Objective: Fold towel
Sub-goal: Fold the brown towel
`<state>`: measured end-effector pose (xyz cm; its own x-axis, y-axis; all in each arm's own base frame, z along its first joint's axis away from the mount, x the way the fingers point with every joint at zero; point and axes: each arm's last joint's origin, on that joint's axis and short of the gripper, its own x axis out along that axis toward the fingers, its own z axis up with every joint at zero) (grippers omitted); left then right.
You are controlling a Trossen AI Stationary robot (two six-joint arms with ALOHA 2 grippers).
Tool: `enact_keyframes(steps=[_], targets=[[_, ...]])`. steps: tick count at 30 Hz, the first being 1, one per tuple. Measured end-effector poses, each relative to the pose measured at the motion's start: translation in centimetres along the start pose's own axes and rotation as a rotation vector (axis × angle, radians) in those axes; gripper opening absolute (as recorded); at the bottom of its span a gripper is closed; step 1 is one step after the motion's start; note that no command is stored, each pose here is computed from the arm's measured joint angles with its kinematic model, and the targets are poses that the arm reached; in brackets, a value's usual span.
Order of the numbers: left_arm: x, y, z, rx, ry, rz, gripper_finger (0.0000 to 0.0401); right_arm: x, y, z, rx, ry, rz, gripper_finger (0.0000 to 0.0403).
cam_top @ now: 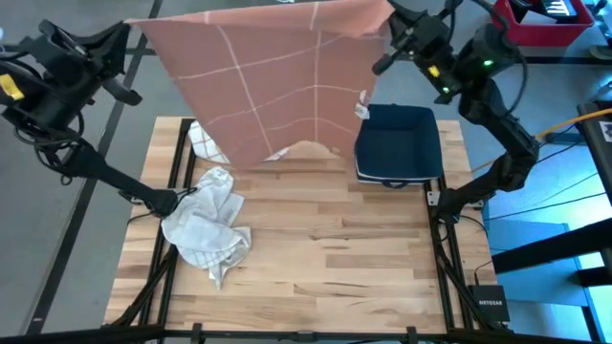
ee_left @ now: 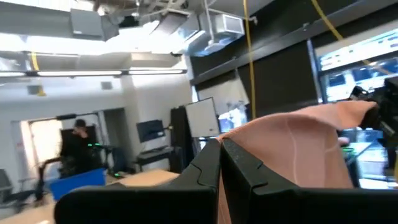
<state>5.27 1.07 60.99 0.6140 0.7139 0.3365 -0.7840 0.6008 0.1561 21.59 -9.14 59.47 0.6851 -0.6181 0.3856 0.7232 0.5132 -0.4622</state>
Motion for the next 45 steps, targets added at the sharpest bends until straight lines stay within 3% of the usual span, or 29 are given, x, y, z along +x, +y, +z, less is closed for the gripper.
enact_keyframes(steps=[12, 19, 23, 28, 35, 40, 45], targets=[[-1.1, -4.9, -2.0, -0.01, 0.133, -0.353, 0.0001, -6.0, 2.8, 2.3, 0.075, 0.189, 0.385, 0.001], [-3.3, -9.8, -3.3, 0.011, 0.24, -0.578, 0.0001, -9.0, 6.8, 2.8, 0.091, 0.307, 0.585, 0.0006], [-5.3, -12.8, -4.8, 0.1, 0.34, -0.605, 0.0001, -10.7, 9.7, 2.3, 0.09, 0.385, 0.67, 0.0005], [-8.1, -15.0, -6.8, 0.101, 0.476, -0.65, 0.0001, -13.5, 13.2, 1.6, 0.086, 0.487, 0.753, 0.0004], [-12.2, -19.8, -8.9, 0.166, 0.653, -0.715, 0.0001, -19.7, 19.3, -0.8, 0.055, 0.628, 0.842, 0.0003], [-15.2, -24.6, -10.0, 0.233, 0.72, -0.808, 0.0001, -24.4, 22.8, -2.8, 0.119, 0.705, 0.897, 0.0004], [-18.0, -28.3, -11.9, 0.249, 0.962, -0.913, 0.0001, -29.2, 25.2, -3.3, 0.314, 0.726, 0.949, 0.0002]])
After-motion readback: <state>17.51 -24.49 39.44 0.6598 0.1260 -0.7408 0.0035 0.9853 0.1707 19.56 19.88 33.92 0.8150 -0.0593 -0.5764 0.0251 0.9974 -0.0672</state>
